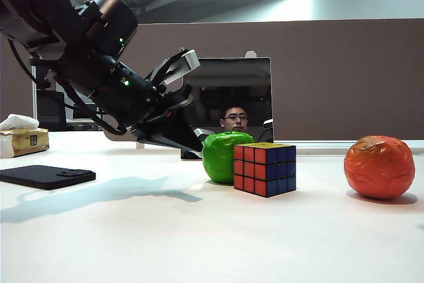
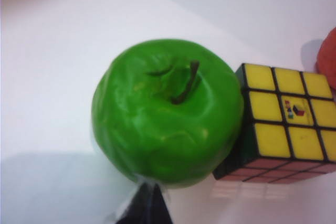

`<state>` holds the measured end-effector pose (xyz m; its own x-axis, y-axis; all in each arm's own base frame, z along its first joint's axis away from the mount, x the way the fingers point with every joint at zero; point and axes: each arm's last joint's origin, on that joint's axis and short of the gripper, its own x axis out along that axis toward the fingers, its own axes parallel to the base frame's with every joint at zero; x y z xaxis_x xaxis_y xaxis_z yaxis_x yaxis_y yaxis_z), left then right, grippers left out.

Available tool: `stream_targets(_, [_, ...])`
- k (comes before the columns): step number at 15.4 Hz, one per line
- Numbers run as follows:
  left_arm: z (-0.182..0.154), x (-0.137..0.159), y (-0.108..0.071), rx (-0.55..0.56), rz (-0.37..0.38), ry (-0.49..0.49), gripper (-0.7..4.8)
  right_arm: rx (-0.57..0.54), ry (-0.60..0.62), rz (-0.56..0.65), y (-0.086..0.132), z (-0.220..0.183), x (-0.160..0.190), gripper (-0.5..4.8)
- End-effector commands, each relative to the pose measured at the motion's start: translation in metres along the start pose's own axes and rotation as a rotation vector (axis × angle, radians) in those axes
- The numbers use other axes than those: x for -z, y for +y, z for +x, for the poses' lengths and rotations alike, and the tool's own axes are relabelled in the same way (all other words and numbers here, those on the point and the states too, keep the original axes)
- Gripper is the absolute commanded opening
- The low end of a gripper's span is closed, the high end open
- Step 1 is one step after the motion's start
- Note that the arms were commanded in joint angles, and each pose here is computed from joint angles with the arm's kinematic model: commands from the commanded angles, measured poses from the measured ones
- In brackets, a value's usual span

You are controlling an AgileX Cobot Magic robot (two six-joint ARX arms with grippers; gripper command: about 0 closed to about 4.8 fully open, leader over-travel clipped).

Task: Move all the fruits on the tabletop near the face of the Rubik's cube that has the color most similar to each fruit.

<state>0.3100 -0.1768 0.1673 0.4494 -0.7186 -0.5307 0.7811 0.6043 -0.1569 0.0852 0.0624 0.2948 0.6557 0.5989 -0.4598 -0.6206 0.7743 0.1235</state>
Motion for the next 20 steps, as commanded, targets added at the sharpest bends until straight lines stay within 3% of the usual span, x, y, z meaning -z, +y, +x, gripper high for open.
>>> stream_targets(1, [-0.001, -0.004, -0.001, 0.005, -0.005, -0.025, -0.05, 0.001, -0.014, -0.004, 0.0, -0.001, -0.002, -0.01])
stream_targets(2, [-0.004, -0.004, 0.003, -0.011, -0.016, -0.026, -0.05, 0.07, -0.008, -0.002, -0.002, -0.001, -0.001, -0.01])
stream_targets(3, [-0.018, -0.014, 0.004, -0.079, -0.017, -0.045, -0.05, 0.283, 0.043, -0.002, -0.008, -0.002, 0.005, -0.01])
stream_targets(8, [-0.047, -0.032, -0.006, -0.09, 0.0, -0.086, -0.05, 0.389, 0.036, -0.004, -0.012, -0.003, 0.004, -0.01])
stream_targets(9, [-0.08, -0.04, -0.022, -0.085, -0.005, -0.051, -0.05, 0.468, 0.039, 0.014, -0.024, 0.011, -0.004, -0.01])
stream_targets(10, [-0.085, -0.04, -0.024, -0.085, -0.005, -0.042, -0.05, 0.474, 0.049, 0.002, -0.028, 0.015, -0.006, -0.01])
stream_targets(11, [-0.099, -0.038, -0.032, -0.077, -0.013, 0.018, -0.05, 0.468, 0.083, 0.108, -0.062, 0.029, -0.009, -0.01])
stream_targets(14, [-0.103, -0.032, -0.035, -0.067, -0.039, 0.077, -0.05, 0.443, 0.097, 0.201, -0.091, 0.033, -0.006, -0.01])
stream_targets(17, [-0.103, -0.027, -0.038, 0.002, -0.069, 0.123, -0.05, 0.37, 0.088, 0.302, -0.115, 0.032, 0.0, -0.01])
stream_targets(20, [-0.1, -0.024, -0.048, 0.079, -0.07, 0.159, -0.05, 0.312, 0.088, 0.334, -0.125, 0.037, 0.003, -0.01])
